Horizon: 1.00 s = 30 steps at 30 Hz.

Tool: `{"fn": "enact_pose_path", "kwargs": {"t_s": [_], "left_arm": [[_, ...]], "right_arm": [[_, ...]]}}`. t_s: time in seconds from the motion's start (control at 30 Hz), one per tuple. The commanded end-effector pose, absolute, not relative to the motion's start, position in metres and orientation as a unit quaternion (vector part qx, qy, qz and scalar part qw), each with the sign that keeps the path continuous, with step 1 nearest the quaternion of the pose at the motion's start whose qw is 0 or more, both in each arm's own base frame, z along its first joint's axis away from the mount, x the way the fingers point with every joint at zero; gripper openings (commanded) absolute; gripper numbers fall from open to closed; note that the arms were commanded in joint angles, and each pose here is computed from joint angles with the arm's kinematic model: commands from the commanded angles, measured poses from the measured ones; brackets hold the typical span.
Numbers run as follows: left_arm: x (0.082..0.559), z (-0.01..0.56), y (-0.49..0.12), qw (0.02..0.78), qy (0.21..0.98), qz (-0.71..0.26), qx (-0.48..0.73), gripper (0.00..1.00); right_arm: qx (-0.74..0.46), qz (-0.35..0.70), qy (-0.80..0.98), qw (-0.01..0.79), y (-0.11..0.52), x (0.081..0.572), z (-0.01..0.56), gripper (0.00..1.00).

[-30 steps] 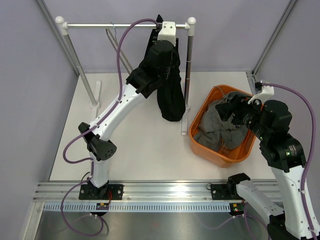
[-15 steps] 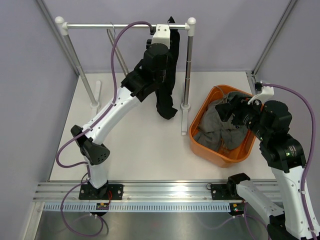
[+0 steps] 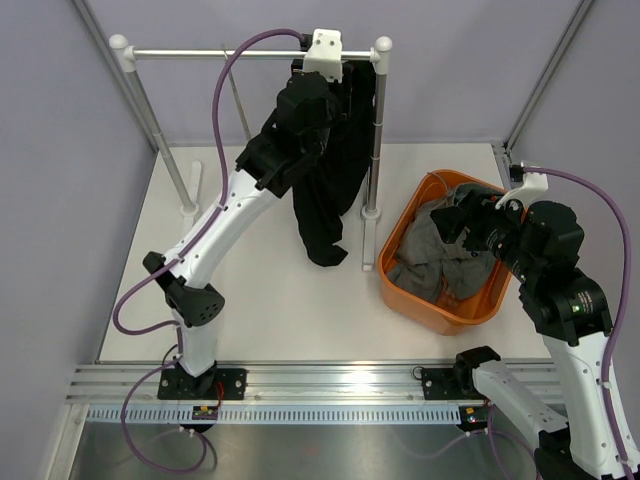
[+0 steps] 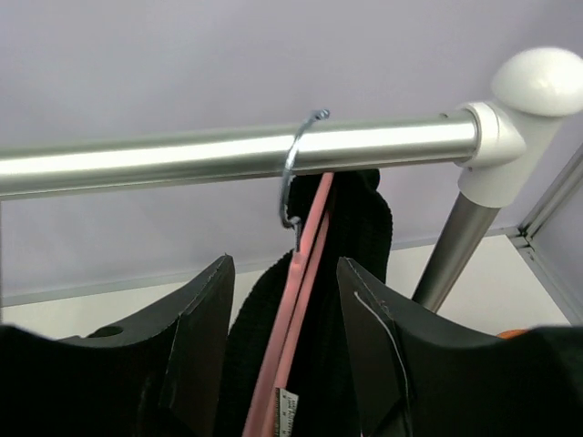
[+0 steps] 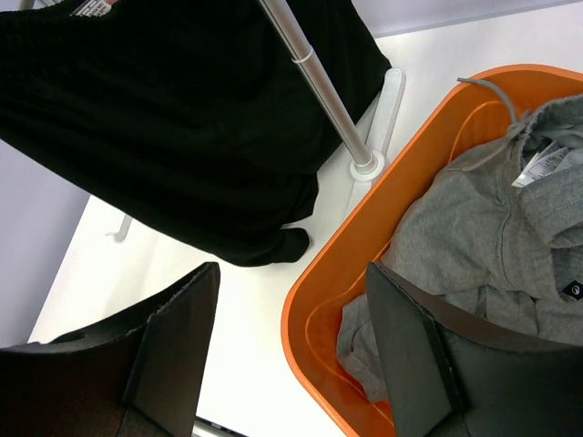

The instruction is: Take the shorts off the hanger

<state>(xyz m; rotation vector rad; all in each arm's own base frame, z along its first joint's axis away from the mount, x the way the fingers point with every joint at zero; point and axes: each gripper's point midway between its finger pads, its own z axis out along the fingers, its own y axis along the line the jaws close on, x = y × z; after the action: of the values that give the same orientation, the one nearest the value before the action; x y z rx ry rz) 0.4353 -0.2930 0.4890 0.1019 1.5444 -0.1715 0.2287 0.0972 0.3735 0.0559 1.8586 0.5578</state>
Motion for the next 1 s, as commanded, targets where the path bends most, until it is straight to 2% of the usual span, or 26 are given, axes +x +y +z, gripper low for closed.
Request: {"fn": "enact_pose_path", "kwargs": {"t_s": [0.0, 0.43, 0.97], "left_arm": [[0.442, 0.498, -0.302, 0.721, 0.683, -0.097, 0.063, 0.53], [0.470, 0.481, -0.304, 0.703, 0.688, -0.133, 0.121, 0.54], [0.470, 0.453, -0.316, 0.671, 0.698, -0.141, 0.207, 0.52]], "right_arm": [[0.013, 0.237, 0.776, 0.585, 0.096, 0.227, 0.390, 0.74], [0.010, 0.232, 0.777, 0.586, 0.095, 0.228, 0.389, 0.74], [0.013, 0.242, 0.779, 0.578, 0.101, 0.235, 0.381, 0.74]]}}
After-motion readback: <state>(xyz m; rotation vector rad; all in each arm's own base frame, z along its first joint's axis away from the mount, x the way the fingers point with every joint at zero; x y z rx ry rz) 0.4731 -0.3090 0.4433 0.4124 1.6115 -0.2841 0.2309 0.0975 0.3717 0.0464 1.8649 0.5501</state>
